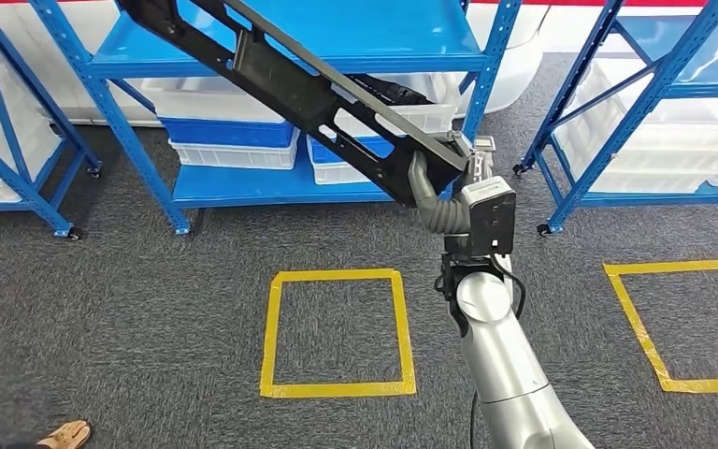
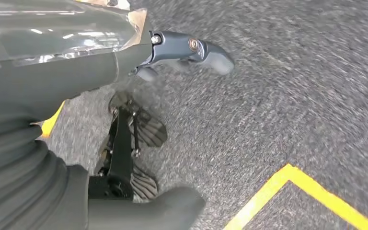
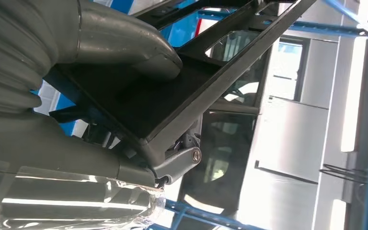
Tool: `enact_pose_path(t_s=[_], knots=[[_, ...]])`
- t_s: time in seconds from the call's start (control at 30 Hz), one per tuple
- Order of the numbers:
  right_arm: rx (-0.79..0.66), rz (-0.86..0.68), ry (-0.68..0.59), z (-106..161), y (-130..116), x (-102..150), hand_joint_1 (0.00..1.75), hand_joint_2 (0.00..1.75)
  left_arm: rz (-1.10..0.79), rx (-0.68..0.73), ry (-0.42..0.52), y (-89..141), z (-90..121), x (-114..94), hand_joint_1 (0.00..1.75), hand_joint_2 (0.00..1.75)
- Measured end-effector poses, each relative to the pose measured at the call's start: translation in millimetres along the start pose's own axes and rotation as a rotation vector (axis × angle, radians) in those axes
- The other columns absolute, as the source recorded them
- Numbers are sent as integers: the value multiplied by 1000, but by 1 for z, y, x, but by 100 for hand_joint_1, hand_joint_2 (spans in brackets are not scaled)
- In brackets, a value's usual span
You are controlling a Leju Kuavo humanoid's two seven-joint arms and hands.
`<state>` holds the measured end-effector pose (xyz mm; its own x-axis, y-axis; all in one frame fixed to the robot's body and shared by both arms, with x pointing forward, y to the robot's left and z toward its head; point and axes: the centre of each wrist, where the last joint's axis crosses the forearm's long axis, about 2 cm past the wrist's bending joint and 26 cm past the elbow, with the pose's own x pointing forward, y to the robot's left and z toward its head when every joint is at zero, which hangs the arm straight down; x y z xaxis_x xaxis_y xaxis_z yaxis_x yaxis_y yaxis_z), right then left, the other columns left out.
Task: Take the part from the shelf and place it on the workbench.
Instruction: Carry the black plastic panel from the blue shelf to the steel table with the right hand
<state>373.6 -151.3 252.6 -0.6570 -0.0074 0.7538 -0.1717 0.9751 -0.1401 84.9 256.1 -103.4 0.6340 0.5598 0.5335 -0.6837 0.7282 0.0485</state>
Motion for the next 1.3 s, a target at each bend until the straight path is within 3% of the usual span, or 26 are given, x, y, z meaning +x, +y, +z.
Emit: enact_pose_path(t_s=[0.37, 1.3], knots=[[-28, 13, 17, 7, -19, -10, 175, 175, -13, -12, -6, 2, -2, 2, 0, 175], [-29, -9, 16, 10, -28, -18, 175, 175, -10, 8, -36, 7, 0, -3, 0, 175]])
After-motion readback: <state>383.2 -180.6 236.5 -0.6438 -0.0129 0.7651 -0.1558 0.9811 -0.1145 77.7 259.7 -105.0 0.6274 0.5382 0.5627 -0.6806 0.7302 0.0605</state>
